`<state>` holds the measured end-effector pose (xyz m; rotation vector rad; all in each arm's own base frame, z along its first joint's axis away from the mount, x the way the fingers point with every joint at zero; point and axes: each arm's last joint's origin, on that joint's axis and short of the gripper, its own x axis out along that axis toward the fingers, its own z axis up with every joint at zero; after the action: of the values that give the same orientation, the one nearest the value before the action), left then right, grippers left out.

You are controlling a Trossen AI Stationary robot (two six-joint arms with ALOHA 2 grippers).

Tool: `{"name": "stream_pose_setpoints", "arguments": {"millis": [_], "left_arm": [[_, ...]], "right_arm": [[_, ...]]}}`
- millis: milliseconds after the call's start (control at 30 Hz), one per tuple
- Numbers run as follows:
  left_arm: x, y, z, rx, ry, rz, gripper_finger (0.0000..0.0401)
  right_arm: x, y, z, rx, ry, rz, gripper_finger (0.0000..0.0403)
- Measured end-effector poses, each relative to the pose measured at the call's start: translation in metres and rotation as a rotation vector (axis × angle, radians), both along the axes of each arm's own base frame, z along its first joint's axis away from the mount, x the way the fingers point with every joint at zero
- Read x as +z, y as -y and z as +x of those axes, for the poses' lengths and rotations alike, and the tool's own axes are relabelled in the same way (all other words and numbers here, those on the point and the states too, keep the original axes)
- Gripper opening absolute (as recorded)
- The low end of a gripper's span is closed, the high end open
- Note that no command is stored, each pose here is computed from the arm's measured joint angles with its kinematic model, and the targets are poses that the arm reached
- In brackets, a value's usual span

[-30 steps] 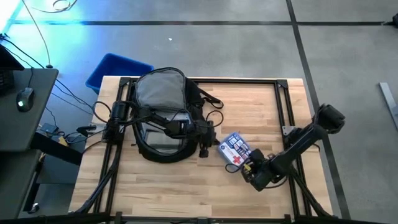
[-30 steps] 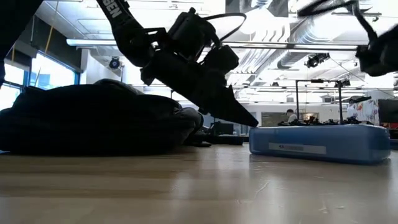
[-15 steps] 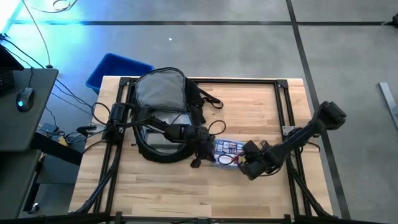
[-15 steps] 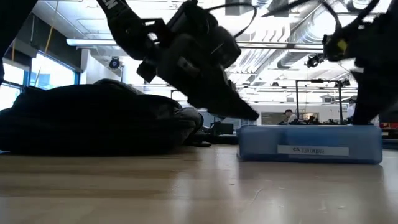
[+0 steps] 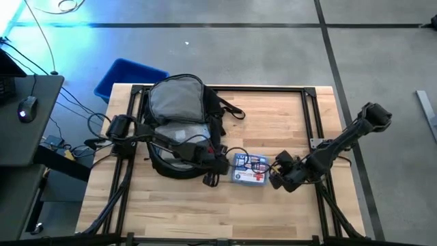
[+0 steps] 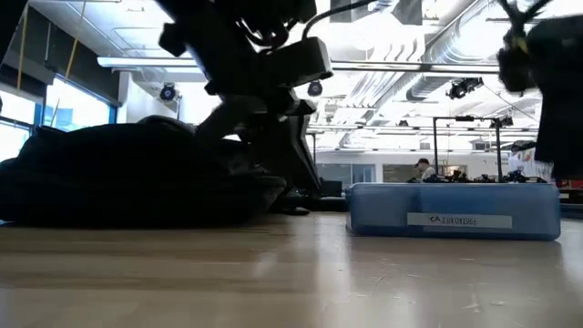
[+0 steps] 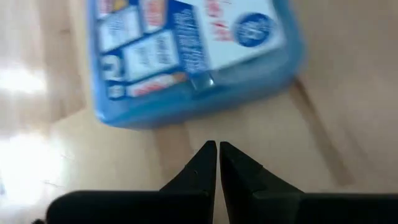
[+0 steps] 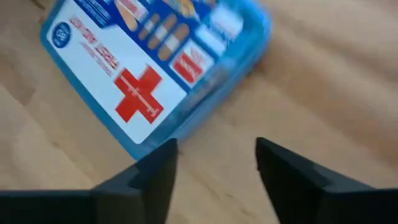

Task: Unpack backpack
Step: Put the blue first aid kit into the black backpack

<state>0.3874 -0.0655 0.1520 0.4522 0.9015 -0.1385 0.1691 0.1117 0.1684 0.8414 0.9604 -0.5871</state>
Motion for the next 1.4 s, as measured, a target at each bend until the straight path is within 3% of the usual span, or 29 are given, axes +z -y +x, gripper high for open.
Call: {"name": "stream_pose_setpoints", "arguments": {"millis": [200,433,833,1033,1133,1400], "left_arm": [[-0.021,-0.009,0.013,0.030,0.050,-0.004,0.0000],[-0.042,-0.012,0.024,0.022,0.081,-0.036,0.0000],[-0.047,-0.020,0.026,0.042,0.090,-0.070,0.0000],[-0.047,-0.020,0.026,0.056,0.090,-0.064,0.0000],[-0.045,-0.020,0.030,0.057,0.127,-0.065,0.0000],[-0.019,-0.015,0.017,0.082,0.092,-0.022,0.0000]], "right_arm": [[-0.048,0.011,-0.012,-0.154,0.269,0.186,0.0286],[-0.070,0.024,-0.023,-0.264,0.456,0.286,0.0296],[-0.066,0.024,-0.018,-0.160,0.505,0.288,0.0296],[-0.064,0.026,-0.017,-0.164,0.542,0.214,0.0296],[-0.052,0.025,-0.009,-0.234,0.663,0.218,0.0296],[-0.065,0.028,-0.017,-0.232,0.513,0.242,0.0296]]}}
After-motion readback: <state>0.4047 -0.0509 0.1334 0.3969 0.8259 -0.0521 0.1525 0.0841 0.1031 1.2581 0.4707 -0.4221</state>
